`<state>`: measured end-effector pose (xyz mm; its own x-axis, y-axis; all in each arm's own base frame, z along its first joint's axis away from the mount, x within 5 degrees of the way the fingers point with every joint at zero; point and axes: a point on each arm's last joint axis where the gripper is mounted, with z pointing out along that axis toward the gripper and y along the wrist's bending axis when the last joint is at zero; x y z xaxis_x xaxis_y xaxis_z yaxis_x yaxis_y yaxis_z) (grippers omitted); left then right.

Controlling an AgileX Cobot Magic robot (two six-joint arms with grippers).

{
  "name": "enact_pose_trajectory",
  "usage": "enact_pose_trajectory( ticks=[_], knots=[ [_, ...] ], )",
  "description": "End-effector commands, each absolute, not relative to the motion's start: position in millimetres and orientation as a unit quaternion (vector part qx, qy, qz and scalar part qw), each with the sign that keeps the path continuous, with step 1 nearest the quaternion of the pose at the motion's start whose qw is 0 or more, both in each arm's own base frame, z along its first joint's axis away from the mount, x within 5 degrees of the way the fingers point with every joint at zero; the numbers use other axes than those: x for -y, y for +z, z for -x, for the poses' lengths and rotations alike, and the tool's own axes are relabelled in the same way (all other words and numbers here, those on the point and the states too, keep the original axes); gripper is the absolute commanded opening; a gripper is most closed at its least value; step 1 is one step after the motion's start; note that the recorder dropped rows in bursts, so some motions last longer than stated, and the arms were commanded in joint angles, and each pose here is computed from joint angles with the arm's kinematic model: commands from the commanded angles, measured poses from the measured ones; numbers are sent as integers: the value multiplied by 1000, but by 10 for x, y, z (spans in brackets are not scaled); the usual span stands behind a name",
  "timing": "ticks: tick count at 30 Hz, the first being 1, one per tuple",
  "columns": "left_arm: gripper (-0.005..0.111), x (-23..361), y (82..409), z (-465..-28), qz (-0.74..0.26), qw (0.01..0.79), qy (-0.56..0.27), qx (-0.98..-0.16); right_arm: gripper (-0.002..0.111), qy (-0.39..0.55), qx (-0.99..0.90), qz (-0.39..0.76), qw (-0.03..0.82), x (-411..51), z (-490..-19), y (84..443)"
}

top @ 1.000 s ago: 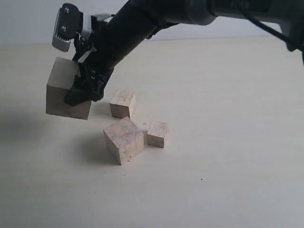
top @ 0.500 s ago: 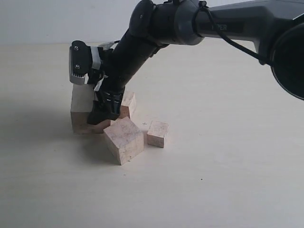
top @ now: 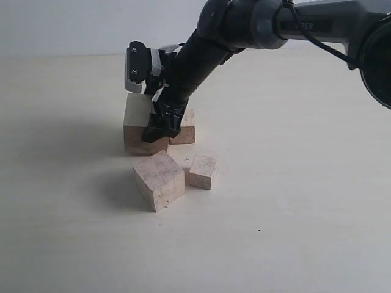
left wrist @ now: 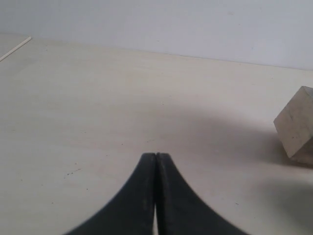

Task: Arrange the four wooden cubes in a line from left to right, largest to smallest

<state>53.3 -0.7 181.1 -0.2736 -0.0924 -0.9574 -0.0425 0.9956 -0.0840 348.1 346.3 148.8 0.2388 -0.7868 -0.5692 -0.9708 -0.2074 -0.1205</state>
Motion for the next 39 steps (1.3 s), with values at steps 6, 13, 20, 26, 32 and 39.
enact_pose_trajectory(
  ticks=[6,13,20,26,32,39],
  knots=[
    [0,8,1813,-533,40,607,-21,-794,0,228,-604,720,254,-3562,-3570,1384],
    [0,8,1813,-533,40,607,-21,-794,0,235,-597,728,244,-3557,-3542,1380],
    [0,8,1813,-533,40,607,-21,-794,0,242,-599,724,241,-3560,-3532,1384],
    [0,8,1813,-533,40,607,-21,-794,18,247,-600,721,243,-3566,-3530,1389],
    [0,8,1813,-533,40,607,-21,-794,64,244,-602,719,248,-3570,-3542,1392],
    [0,8,1813,-533,40,607,-21,-794,81,239,-606,715,255,-3574,-3559,1394]
  ],
)
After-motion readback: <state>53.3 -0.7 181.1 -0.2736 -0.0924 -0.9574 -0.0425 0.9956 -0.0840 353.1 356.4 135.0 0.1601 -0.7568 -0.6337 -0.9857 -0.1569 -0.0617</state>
